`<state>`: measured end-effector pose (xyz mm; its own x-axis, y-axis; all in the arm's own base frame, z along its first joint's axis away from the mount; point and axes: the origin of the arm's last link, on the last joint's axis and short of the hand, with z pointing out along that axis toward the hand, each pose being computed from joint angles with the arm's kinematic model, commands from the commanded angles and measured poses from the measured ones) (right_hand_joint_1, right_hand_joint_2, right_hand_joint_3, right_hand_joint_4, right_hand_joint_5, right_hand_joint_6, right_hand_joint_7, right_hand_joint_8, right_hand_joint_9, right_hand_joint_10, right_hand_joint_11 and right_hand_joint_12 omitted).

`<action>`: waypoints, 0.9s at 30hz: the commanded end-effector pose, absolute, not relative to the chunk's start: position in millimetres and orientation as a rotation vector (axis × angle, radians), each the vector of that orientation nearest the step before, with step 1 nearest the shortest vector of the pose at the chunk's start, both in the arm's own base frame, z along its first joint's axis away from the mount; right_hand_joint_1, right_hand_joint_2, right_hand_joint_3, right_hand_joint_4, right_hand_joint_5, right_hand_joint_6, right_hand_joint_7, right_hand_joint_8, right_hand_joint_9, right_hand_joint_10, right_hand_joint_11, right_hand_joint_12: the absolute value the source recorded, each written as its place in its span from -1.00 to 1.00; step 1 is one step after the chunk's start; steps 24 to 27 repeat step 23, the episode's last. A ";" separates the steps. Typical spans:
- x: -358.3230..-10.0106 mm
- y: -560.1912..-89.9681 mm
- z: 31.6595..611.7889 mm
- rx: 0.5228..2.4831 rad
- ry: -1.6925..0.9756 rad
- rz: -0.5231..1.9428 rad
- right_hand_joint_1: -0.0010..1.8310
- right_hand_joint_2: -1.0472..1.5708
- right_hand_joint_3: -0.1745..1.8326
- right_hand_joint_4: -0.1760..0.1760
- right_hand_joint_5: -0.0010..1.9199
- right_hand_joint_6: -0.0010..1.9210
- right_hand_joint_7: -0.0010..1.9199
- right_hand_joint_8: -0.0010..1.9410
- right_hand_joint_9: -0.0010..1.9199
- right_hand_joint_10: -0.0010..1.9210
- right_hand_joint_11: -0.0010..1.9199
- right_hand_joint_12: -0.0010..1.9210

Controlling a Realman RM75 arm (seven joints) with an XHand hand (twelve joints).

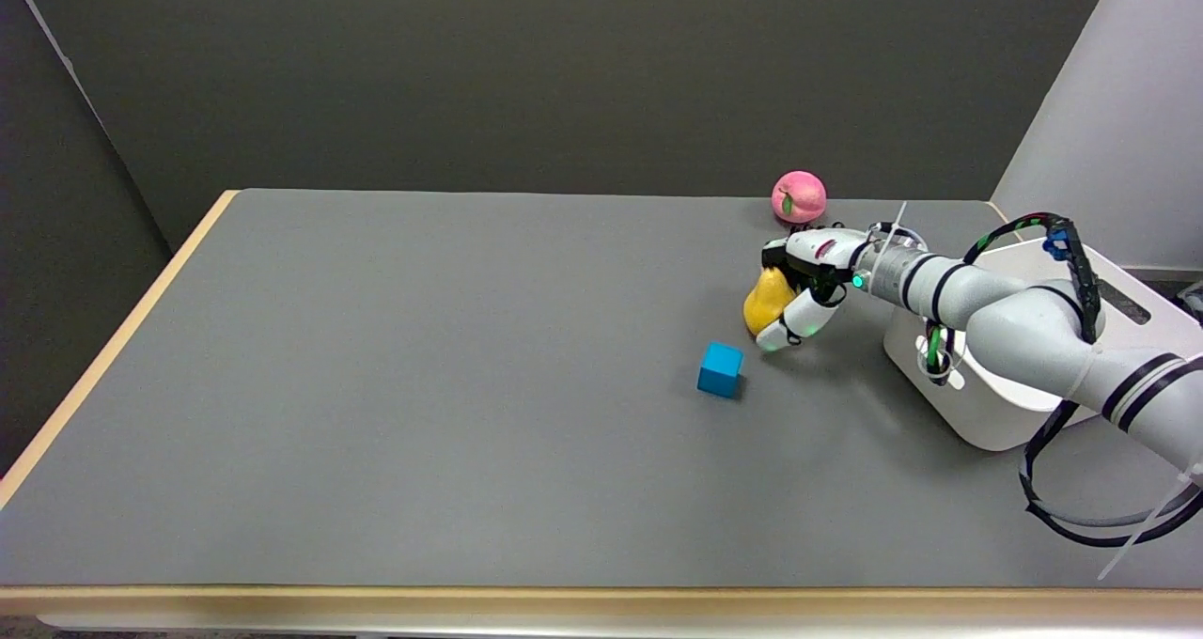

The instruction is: Pick up the pear.

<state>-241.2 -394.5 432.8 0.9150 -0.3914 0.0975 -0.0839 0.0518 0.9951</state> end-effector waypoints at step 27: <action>-69.1 -292.8 485.7 1.402 0.265 0.453 0.26 0.56 -0.21 -0.44 -0.37 0.64 -0.14 0.62 -0.14 0.97 -0.60 1.00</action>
